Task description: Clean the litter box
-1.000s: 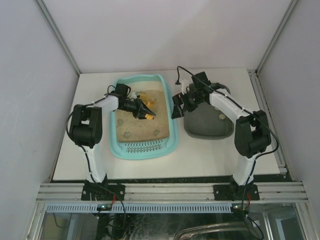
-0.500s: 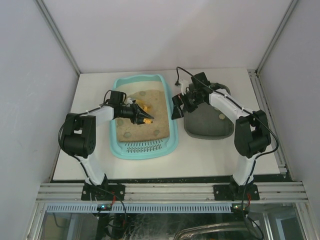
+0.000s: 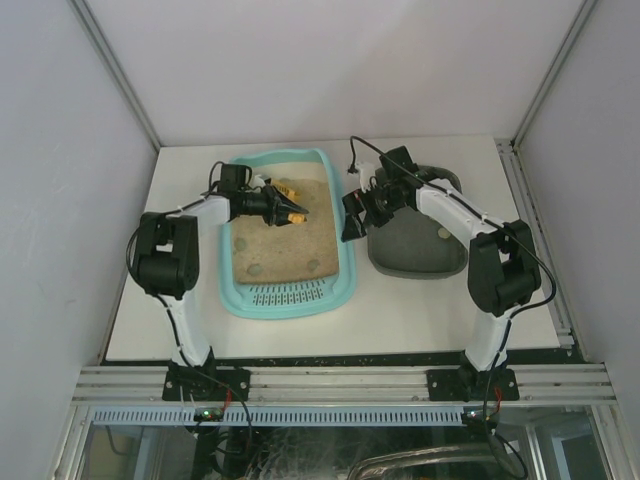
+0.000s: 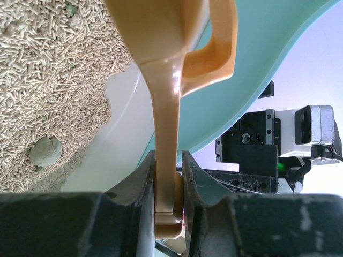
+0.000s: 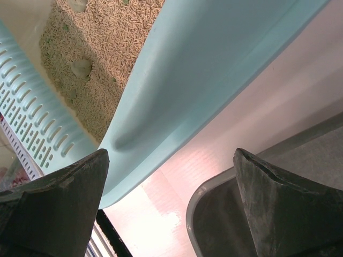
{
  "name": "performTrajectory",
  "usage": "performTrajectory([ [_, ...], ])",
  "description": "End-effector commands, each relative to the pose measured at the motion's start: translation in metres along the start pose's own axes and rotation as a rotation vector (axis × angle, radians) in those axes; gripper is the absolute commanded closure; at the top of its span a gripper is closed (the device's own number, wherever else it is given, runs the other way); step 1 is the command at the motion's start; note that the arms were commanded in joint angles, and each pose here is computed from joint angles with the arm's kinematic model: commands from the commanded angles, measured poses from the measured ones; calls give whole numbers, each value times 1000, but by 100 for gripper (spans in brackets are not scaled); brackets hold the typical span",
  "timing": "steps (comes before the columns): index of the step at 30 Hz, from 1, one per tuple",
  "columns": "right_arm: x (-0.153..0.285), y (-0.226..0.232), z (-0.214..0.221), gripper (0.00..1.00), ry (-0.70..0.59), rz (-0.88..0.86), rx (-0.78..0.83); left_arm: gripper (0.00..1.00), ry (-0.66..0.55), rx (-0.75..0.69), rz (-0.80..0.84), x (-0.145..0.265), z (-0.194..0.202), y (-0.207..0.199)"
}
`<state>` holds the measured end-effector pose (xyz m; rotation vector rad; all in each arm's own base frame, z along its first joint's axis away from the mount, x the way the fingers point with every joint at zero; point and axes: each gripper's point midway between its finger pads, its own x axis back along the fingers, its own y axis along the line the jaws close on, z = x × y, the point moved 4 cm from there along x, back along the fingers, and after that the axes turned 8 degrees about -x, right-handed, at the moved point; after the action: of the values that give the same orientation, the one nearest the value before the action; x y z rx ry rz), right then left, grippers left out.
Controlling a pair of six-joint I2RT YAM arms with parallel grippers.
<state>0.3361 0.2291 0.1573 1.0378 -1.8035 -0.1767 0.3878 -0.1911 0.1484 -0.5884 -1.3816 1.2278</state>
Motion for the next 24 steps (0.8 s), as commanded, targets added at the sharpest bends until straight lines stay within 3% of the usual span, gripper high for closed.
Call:
performTrajectory([
  [1,-4,5,-4,0,-19,-3,22,100,-40,-10,3,5,-28,9],
  [8,-2,4,-4,0,-34,20,33,100,-19,-152,4,2,-29,11],
  [24,-2,4,-2,0,-36,23,47,100,9,-391,-238,38,42,38],
])
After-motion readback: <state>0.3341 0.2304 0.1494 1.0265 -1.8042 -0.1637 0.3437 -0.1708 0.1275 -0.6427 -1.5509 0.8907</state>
